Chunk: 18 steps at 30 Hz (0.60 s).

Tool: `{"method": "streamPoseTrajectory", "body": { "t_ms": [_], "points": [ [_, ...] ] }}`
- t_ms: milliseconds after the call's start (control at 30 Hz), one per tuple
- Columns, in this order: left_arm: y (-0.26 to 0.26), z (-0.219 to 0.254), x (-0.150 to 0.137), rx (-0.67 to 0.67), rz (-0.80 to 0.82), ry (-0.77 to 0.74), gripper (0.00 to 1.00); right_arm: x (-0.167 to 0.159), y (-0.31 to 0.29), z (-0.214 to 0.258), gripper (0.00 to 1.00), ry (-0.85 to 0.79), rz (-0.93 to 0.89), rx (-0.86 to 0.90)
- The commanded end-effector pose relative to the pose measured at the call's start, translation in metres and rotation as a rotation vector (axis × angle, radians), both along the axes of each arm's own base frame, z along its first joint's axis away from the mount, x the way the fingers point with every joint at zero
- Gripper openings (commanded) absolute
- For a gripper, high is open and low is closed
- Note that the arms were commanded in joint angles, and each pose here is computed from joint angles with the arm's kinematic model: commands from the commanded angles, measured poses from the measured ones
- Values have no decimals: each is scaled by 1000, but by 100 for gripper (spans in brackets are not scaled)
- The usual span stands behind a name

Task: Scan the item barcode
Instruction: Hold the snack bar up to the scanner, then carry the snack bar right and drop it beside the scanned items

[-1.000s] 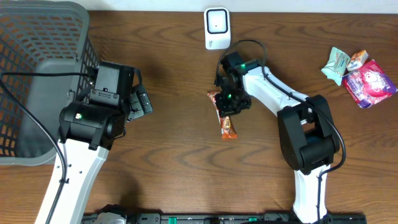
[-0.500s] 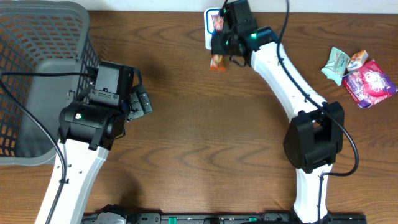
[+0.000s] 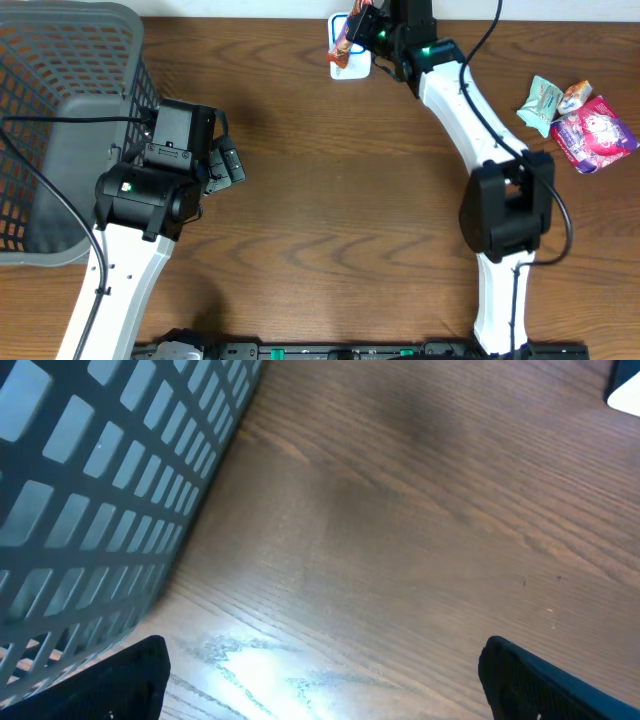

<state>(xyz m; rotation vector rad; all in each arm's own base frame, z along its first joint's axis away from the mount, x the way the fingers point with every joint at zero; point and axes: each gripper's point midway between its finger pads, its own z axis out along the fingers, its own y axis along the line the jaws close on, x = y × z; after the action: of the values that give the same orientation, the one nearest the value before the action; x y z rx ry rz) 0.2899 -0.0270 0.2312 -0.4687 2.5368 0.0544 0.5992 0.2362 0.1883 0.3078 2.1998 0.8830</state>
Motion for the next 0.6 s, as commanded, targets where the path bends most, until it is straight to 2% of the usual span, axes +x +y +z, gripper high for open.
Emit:
{"method": "streamPoseTrajectory", "body": {
  "t_ms": [0,167,367,567],
  "points": [
    [0,0,0,-13,15,0,98,7,8,-37,1,159,-14,202],
    [0,0,0,-13,15,0,98,13,0,-47,1,161,-8,214],
    [0,0,0,-13,15,0,98,18,-14,-30,1,121,40,222],
    [0,0,0,-13,15,0,98,19,-80,11,1,94,12,167]
  ]
}}
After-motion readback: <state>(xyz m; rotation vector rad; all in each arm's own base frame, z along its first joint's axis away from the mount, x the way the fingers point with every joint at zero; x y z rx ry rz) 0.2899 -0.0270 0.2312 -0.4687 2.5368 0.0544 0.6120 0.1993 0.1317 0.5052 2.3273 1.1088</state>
